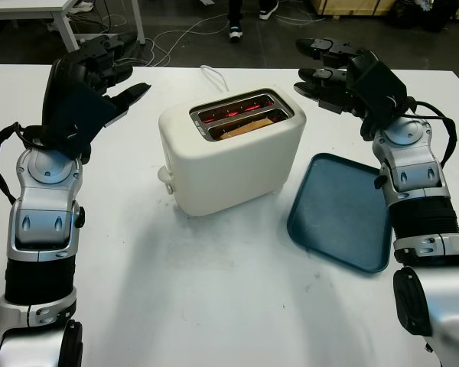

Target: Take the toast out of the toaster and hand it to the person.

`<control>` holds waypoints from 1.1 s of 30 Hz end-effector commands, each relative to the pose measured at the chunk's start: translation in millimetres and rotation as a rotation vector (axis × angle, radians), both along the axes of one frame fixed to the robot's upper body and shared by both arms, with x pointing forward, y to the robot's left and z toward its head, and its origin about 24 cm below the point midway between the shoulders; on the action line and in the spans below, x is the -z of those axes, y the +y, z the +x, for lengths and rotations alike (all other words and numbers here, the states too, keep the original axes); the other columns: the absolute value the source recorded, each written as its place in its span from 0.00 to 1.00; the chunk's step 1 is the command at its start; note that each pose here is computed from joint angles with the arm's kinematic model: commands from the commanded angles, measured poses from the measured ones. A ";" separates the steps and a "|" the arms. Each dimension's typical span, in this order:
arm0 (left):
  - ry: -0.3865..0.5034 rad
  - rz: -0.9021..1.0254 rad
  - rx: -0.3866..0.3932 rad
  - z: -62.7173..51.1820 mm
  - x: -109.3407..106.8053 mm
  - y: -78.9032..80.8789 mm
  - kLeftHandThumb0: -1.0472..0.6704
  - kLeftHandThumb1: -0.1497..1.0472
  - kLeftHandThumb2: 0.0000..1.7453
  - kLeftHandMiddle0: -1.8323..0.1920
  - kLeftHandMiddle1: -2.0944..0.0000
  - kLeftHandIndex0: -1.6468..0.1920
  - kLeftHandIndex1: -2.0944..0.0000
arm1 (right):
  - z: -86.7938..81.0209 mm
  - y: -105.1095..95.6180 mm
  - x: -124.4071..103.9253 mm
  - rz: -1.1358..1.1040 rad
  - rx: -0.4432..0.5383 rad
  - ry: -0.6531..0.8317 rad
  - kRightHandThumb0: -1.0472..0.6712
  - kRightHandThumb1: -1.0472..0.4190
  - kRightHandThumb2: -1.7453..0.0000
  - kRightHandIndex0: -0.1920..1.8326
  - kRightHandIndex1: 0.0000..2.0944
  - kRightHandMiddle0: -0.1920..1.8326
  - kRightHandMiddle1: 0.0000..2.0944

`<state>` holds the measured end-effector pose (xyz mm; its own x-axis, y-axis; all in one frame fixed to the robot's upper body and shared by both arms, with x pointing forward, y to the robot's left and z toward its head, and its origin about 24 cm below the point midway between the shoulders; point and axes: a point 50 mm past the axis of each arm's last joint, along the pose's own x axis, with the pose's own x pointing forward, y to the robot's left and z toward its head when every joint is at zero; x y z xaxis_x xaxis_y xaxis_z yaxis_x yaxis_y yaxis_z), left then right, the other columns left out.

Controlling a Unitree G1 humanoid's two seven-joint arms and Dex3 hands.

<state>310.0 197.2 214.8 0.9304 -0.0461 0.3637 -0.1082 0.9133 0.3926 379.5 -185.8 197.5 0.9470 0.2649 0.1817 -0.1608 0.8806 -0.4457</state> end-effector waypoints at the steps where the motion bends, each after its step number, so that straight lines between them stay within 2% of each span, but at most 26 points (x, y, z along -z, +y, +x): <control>1: 0.012 -0.002 -0.005 -2.3 3.2 -0.1 0.42 0.89 0.06 0.69 0.80 0.59 1.00 | -2.6 -2.6 2.9 0.012 0.005 0.006 0.45 0.09 0.96 0.40 0.01 0.38 0.00; 9: 0.034 -0.028 -0.028 -5.8 5.6 0.5 0.42 0.89 0.07 0.72 0.78 0.59 1.00 | -5.0 -6.7 5.7 0.026 0.010 0.015 0.47 0.09 0.96 0.40 0.00 0.37 0.00; 33: 0.037 -0.031 -0.034 -5.1 4.7 2.4 0.43 0.89 0.06 0.73 0.74 0.59 1.00 | -13.5 -10.4 25.0 0.042 0.052 0.047 0.48 0.09 0.95 0.39 0.00 0.37 0.00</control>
